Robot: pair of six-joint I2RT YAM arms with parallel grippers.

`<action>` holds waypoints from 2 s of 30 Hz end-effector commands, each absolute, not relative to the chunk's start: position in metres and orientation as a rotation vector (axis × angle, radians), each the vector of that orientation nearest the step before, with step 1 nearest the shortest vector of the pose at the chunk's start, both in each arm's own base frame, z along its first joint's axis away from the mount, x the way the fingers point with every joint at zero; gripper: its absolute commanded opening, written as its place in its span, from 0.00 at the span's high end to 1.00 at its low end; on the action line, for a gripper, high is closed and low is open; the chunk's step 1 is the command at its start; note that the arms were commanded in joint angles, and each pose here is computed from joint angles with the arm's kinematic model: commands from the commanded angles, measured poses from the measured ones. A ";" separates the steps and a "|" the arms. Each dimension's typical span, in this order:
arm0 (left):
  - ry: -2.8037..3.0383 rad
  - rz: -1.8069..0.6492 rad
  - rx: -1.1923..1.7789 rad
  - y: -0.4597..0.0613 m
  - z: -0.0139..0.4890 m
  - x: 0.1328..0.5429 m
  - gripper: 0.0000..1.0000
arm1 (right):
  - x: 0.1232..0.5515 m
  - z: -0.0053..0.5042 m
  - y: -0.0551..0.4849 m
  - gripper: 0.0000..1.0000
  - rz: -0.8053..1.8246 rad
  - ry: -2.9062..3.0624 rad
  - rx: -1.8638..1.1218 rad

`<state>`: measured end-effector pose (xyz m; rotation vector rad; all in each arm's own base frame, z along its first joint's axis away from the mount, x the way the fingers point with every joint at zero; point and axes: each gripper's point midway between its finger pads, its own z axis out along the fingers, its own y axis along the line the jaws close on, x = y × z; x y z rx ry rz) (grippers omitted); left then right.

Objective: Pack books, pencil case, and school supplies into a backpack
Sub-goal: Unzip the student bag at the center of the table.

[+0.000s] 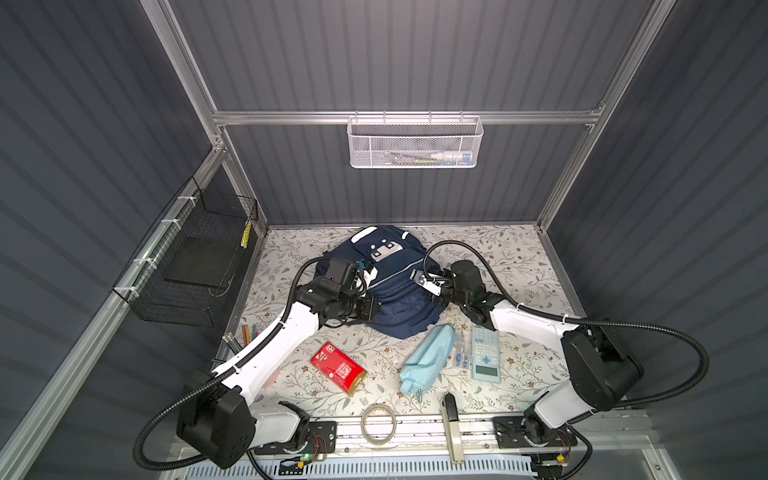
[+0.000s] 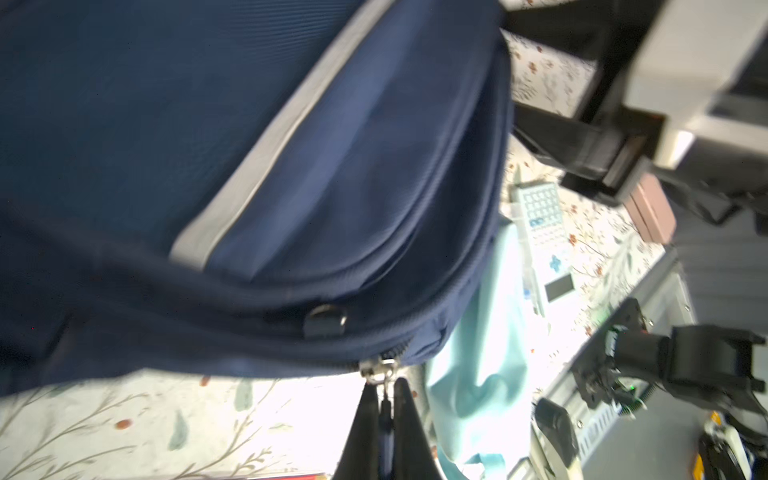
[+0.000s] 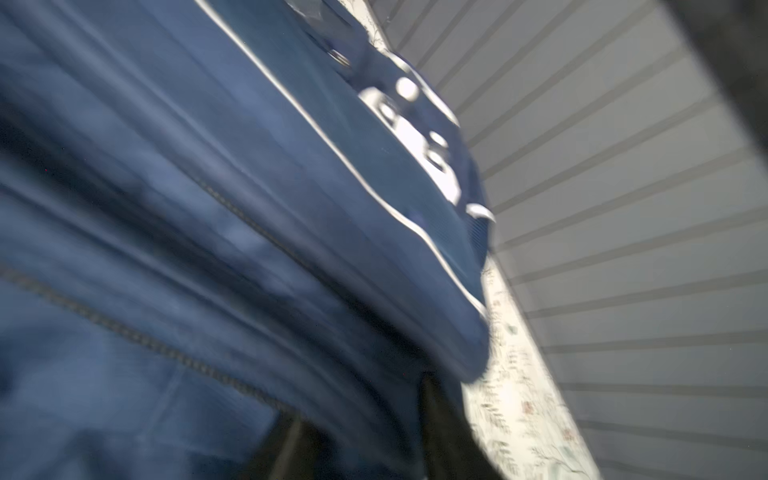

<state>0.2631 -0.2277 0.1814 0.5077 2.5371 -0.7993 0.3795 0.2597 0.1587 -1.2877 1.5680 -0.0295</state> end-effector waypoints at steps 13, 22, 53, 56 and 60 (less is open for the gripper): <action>2.462 -0.938 0.512 -0.248 0.205 0.271 1.00 | 0.279 0.196 0.328 0.33 0.240 1.335 -1.536; 2.481 -0.929 0.497 -0.245 0.203 0.268 1.00 | 0.281 0.164 0.363 0.45 0.266 1.319 -1.652; 2.551 -0.289 -0.176 -0.082 0.142 0.351 1.00 | 0.282 0.159 0.318 1.00 0.227 1.310 -1.686; 2.545 -0.375 -0.144 -0.094 0.146 0.350 0.98 | 0.279 0.171 0.327 1.00 0.284 1.283 -1.656; 2.506 -0.421 -0.126 -0.098 0.163 0.346 0.43 | 0.282 0.186 0.338 0.64 0.308 1.297 -1.612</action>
